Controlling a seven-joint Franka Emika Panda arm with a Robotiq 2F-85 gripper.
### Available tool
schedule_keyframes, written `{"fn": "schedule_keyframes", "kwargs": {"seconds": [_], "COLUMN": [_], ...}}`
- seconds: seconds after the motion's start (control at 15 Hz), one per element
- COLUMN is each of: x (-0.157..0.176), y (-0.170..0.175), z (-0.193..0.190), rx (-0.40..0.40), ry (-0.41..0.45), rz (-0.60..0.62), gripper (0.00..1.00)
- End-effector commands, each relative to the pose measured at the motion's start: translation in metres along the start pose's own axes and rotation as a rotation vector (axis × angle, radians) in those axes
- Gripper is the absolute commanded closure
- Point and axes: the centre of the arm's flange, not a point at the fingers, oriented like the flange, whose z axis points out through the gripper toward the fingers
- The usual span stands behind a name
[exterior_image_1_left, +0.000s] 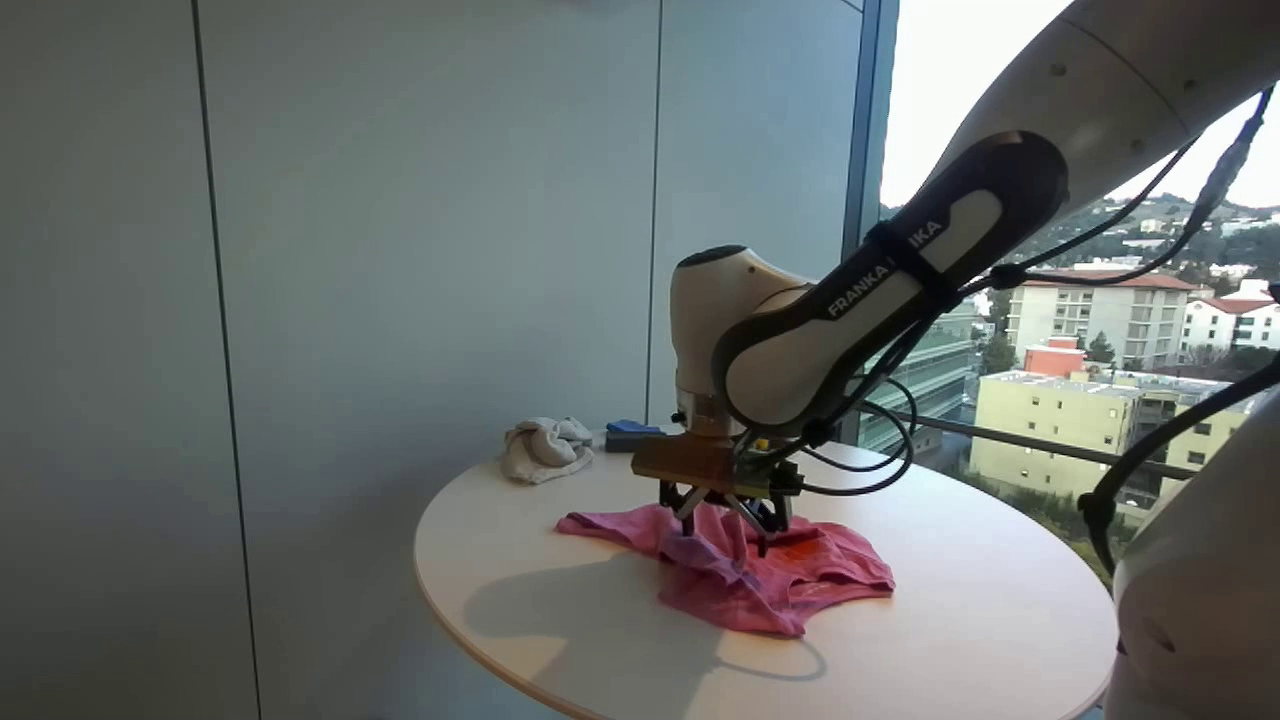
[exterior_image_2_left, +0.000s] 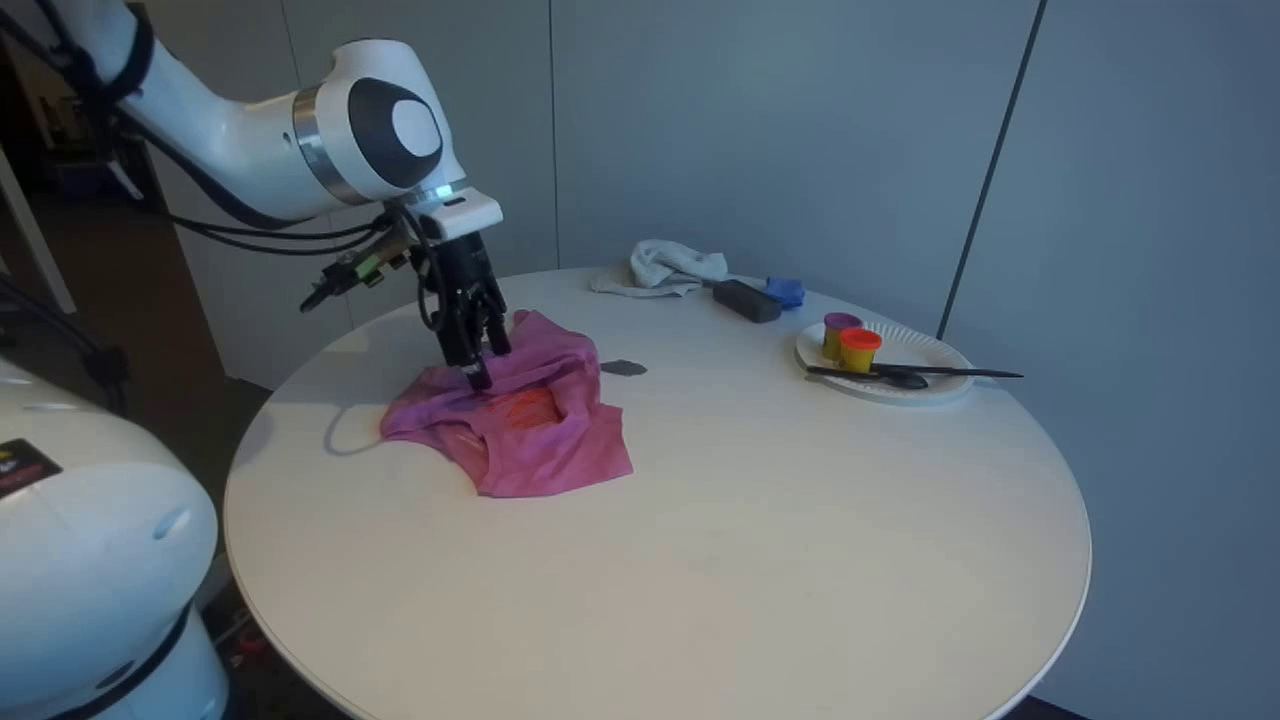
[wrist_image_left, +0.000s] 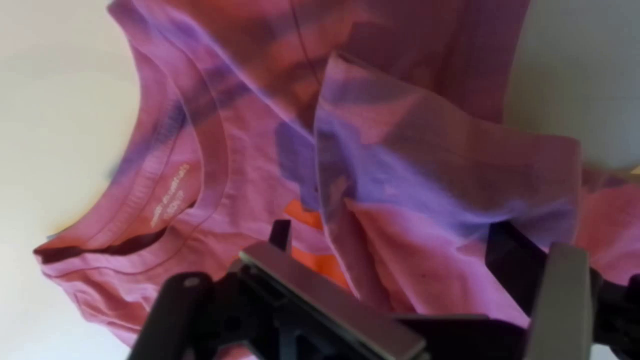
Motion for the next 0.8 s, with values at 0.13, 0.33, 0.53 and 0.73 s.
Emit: {"fn": "schedule_keyframes", "kwargs": {"seconds": [0.13, 0.33, 0.53, 0.73], "x": [0.001, -0.001, -0.002, -0.008], "y": [-0.010, -0.012, -0.014, -0.016], "z": [0.004, 0.000, -0.006, -0.027], "rx": [0.039, 0.041, 0.046, 0.039], "ry": [-0.048, -0.036, -0.019, 0.076], "rz": [-0.001, -0.015, -0.041, -0.128], "gripper": [0.32, 0.58, 0.80, 0.95]}}
